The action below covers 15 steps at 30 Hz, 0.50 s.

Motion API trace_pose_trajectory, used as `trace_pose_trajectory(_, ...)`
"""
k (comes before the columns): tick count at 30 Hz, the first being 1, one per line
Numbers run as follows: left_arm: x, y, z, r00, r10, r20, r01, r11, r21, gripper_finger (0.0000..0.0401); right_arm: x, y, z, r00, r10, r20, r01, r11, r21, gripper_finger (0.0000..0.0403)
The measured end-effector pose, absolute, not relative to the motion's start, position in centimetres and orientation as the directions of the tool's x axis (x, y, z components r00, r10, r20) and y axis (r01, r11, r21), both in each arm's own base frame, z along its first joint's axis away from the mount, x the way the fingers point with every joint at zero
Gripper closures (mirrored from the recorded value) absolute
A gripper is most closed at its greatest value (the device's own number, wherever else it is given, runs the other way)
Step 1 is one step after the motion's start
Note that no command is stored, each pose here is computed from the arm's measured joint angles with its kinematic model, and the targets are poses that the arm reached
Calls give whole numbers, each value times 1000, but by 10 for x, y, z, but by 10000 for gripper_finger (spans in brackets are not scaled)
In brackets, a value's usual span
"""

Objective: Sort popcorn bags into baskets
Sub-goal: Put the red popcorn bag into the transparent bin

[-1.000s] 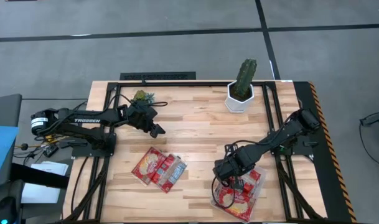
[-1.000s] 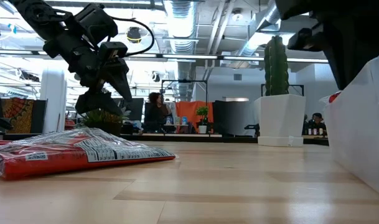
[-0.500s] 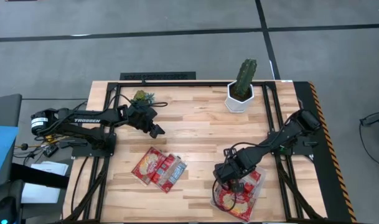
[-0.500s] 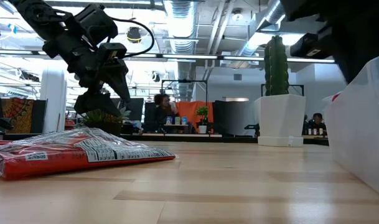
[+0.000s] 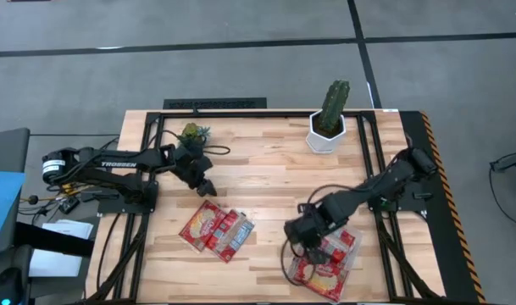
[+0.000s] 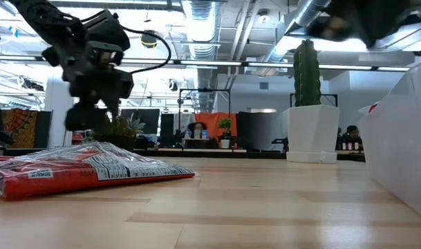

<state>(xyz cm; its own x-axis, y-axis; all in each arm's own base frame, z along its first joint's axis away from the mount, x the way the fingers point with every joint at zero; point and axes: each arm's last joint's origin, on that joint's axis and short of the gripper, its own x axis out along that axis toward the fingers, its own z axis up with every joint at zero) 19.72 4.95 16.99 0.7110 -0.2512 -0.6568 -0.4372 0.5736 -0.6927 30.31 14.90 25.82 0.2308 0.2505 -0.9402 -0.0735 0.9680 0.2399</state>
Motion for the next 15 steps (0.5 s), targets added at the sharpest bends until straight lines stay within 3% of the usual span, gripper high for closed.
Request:
trace_pose_trajectory(3, 192, 38, 170, 665, -313, -678, -437, 574, -693, 189, 317, 135, 276, 327, 216, -920, -4, 974, 227, 333)
trace_pose_trajectory(7, 184, 25, 175, 633, -277, -723, -468, 607, -642, 189, 330, 109, 282, 410, 98, -907, 166, 970, 180, 333)
trace_pose_trajectory(10, 177, 19, 180, 628, -216, -748, -500, 623, -601, 189, 332, 93, 278, 364, 52, -930, 297, 940, 169, 333)
trace_pose_trajectory(15, 170, 13, 189, 658, -149, -738, -499, 648, -576, 189, 316, 104, 261, 230, 48, -972, 335, 934, 125, 333)
